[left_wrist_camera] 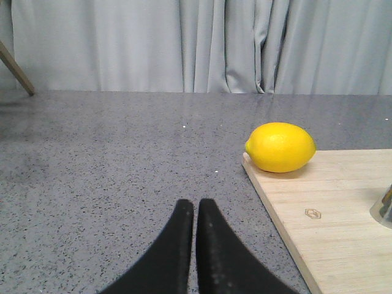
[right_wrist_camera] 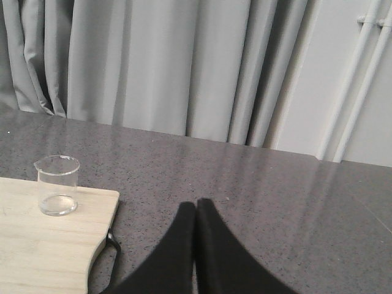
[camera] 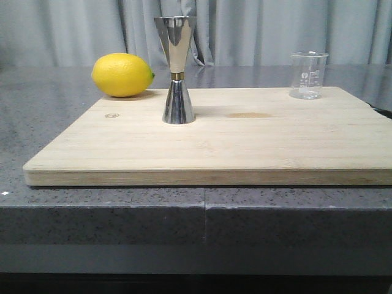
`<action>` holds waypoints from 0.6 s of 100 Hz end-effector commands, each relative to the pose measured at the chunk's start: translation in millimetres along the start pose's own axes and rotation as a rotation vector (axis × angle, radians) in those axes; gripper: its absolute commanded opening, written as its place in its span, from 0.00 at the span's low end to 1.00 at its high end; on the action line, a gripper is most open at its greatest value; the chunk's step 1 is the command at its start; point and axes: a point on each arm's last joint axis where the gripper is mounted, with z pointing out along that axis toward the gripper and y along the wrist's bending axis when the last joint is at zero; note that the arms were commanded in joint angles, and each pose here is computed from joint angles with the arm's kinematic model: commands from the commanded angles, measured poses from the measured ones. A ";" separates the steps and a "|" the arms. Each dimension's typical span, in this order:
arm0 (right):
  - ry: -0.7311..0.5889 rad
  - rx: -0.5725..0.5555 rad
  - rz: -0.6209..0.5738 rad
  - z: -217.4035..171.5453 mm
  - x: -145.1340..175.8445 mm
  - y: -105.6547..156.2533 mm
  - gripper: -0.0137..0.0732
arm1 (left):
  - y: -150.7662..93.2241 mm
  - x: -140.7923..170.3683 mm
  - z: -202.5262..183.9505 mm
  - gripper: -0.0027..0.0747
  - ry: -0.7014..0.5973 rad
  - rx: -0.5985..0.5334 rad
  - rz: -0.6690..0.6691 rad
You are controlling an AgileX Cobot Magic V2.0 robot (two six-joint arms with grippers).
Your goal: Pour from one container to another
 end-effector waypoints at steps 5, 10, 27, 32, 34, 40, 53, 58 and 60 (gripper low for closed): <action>-0.085 0.011 0.002 -0.8 -14.5 -2.2 0.08 | 0.4 -9.4 0.0 0.01 -0.030 -0.005 -0.038; -0.087 0.010 0.013 -0.9 -14.7 -2.2 0.08 | 0.4 -9.4 0.0 0.01 -0.030 -0.005 -0.038; -0.087 0.010 0.013 -0.9 -14.7 -2.2 0.08 | 0.4 -9.4 0.0 0.01 -0.030 -0.005 -0.038; -0.087 0.010 0.013 -0.9 -14.7 -2.2 0.08 | 0.4 -9.4 0.0 0.01 -0.030 -0.005 -0.038; -0.087 0.010 0.013 -0.9 -14.7 -2.2 0.08 | 0.4 -9.4 0.0 0.01 -0.030 -0.005 -0.038; -0.087 0.010 0.013 -0.9 -14.7 -2.2 0.08 | 0.4 -9.4 0.0 0.01 -0.030 -0.005 -0.038; -0.087 0.010 0.013 -0.9 -14.7 -2.2 0.08 | 0.4 -9.4 0.0 0.01 -0.030 -0.005 -0.038; -0.087 0.010 0.013 -0.9 -14.7 -2.2 0.08 | 0.4 -9.4 0.0 0.01 -0.030 -0.005 -0.038; -0.087 0.010 0.013 -0.9 -14.7 -2.2 0.08 | 0.4 -9.4 0.0 0.01 -0.030 -0.005 -0.038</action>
